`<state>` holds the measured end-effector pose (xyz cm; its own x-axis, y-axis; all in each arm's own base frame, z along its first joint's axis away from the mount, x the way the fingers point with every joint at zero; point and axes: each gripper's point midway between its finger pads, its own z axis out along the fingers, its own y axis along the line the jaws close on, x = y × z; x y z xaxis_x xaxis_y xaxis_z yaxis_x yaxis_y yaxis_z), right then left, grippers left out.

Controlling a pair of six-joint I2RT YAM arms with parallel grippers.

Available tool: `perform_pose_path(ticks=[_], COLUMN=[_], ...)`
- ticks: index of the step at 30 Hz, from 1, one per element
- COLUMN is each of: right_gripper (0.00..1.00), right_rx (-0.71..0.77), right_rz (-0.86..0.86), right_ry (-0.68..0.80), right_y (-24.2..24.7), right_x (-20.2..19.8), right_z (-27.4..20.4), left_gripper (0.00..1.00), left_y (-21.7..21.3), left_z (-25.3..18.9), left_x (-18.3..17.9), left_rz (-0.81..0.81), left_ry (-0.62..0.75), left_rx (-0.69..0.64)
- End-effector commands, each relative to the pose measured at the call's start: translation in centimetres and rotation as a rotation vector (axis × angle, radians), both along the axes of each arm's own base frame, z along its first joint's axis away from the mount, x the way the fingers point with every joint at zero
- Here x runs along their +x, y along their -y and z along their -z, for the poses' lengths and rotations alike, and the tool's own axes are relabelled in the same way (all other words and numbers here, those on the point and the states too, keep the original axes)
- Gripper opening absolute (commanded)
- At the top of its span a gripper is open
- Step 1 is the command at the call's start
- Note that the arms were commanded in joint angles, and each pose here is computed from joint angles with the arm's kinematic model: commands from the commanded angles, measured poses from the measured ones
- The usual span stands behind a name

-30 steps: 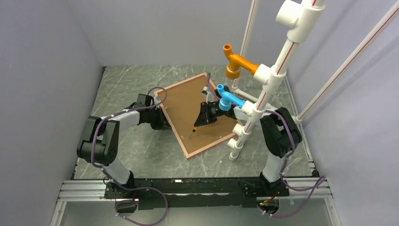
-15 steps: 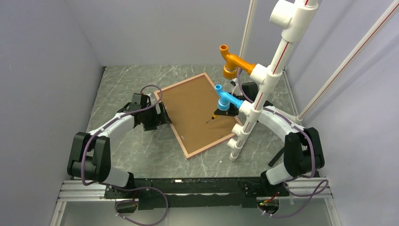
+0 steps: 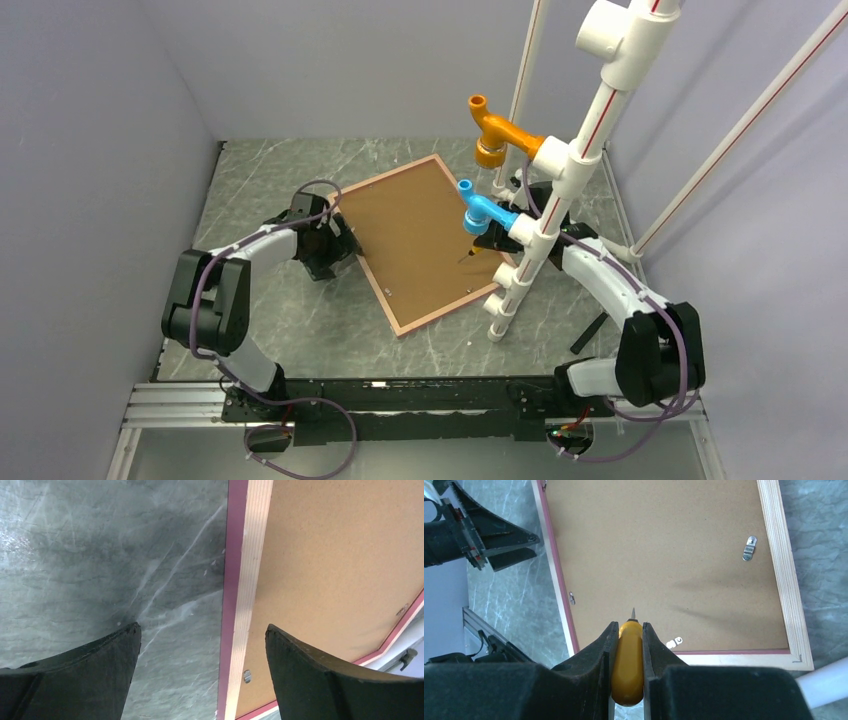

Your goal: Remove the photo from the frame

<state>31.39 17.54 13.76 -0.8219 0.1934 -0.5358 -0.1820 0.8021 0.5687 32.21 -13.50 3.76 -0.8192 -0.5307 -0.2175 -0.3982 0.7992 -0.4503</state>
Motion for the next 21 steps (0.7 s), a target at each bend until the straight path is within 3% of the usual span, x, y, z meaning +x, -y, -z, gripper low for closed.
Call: perform_pose_path(ticks=[1, 9, 14, 17, 21], right_gripper=[0.00, 0.00, 0.00, 0.00, 0.00], right_rx=[-0.011, -0.026, -0.062, -0.147, -0.335], right_rz=[0.037, 0.065, 0.100, 0.174, 0.382], right_ry=[0.037, 0.042, 0.058, 0.079, 0.056], right_y=[0.8, 1.5, 2.4, 4.3, 9.2], right_x=[-0.4, -1.2, -1.2, -1.0, -1.4], right_z=[-1.2, -0.7, -0.8, -0.7, 0.0], left_gripper=[0.95, 0.82, 0.54, 0.31, 0.20], left_y=[0.0, 0.8, 1.3, 0.2, -0.9], left_z=[0.1, 1.3, 2.8, 3.9, 4.4], left_x=[0.8, 1.3, 0.2, -0.9, -2.3], left_rz=[-0.067, -0.068, -0.066, -0.136, -0.220], left_ry=[-0.017, -0.083, -0.214, -0.260, -0.275], left_rx=[0.068, 0.144, 0.193, 0.243, 0.225])
